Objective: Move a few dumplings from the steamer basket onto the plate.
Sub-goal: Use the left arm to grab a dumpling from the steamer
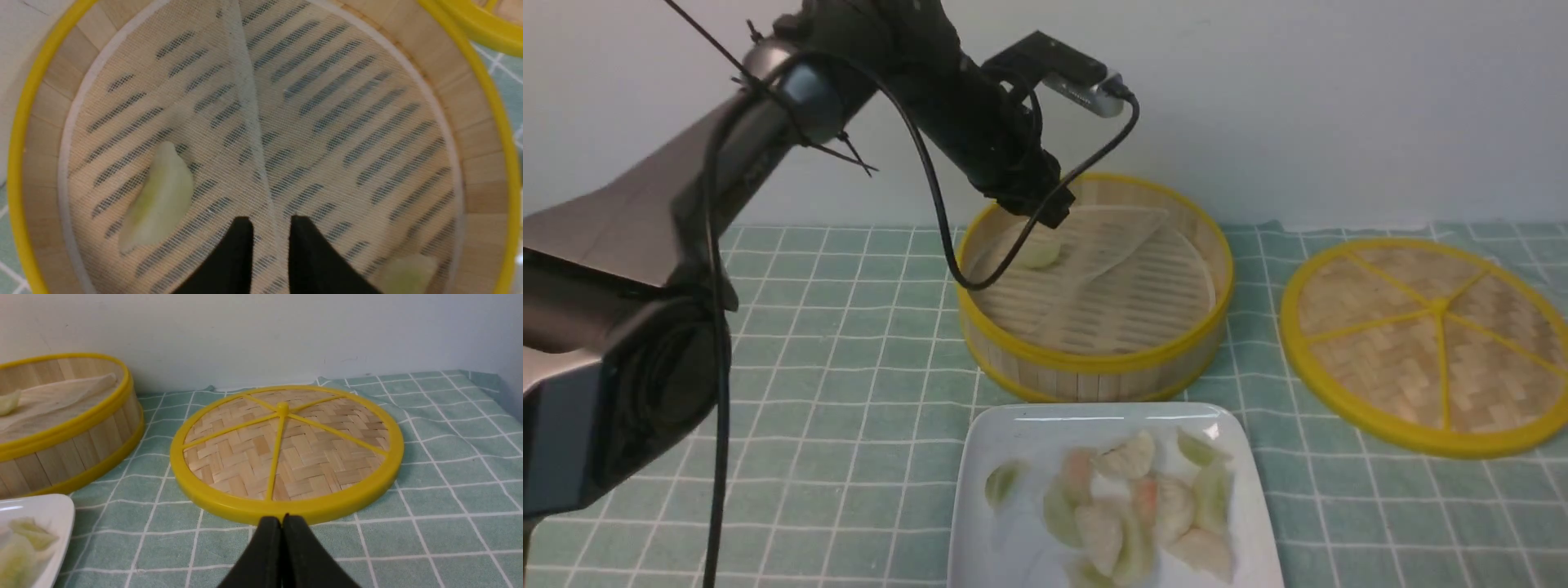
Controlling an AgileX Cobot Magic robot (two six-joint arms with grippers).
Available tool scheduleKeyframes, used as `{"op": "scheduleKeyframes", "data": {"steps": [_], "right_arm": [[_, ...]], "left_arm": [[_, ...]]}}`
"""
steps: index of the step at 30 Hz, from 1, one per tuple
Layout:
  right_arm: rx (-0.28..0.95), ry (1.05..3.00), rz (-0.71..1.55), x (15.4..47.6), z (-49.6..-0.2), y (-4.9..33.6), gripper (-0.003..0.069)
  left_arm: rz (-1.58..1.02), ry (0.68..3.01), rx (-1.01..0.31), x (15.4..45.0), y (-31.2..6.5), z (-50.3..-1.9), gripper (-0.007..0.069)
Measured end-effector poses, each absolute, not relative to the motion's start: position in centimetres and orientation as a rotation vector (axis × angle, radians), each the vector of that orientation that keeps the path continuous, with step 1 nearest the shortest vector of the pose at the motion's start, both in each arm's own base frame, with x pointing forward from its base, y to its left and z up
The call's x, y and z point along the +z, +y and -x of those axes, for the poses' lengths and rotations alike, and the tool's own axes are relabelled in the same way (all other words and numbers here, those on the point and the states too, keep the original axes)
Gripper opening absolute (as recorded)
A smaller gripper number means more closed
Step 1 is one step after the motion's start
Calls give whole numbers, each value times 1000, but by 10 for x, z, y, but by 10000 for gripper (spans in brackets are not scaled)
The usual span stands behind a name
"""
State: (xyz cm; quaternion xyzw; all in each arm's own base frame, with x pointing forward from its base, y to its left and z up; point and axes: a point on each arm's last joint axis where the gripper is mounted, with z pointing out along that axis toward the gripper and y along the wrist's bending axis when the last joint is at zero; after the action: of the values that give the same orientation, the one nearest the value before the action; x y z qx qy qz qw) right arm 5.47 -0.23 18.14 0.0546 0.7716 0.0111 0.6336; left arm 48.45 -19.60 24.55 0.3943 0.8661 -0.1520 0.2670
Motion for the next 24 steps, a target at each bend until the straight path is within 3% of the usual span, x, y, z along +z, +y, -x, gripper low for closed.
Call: {"op": "scheduleKeyframes", "data": {"steps": [1, 3, 7, 10, 14, 17, 18, 19, 20, 24], "right_arm": [[25, 1764, -125, 181, -55, -2, -15], [25, 1764, -125, 181, -55, -2, -15], [25, 1764, -125, 181, -55, -2, -15], [25, 1764, -125, 181, -55, -2, -15], [25, 1764, -125, 181, -55, -2, -15], [25, 1764, -125, 181, -55, -2, -15], [25, 1764, -125, 181, -55, -2, -15], [25, 1764, -125, 181, -55, -2, -15], [25, 1764, -125, 181, -55, -2, -15], [25, 1764, -125, 181, -55, -2, -15]], "left_arm": [[-1063, 2337, -407, 244, -196, -485, 201], [-1039, 2323, -366, 232, -196, -494, 323], [-1012, 2308, -316, 207, -197, -506, 487], [-1009, 2316, -303, 185, -198, -512, 541], [-1019, 2345, -285, 160, -198, -516, 534], [-1014, 2347, -277, 159, -197, -517, 493], [-1004, 2356, -280, 159, -197, -516, 424], [-1004, 2359, -281, 159, -197, -516, 414], [-1007, 2366, -279, 160, -197, -516, 310], [-1058, 2406, -266, 166, -196, -512, 287]]}}
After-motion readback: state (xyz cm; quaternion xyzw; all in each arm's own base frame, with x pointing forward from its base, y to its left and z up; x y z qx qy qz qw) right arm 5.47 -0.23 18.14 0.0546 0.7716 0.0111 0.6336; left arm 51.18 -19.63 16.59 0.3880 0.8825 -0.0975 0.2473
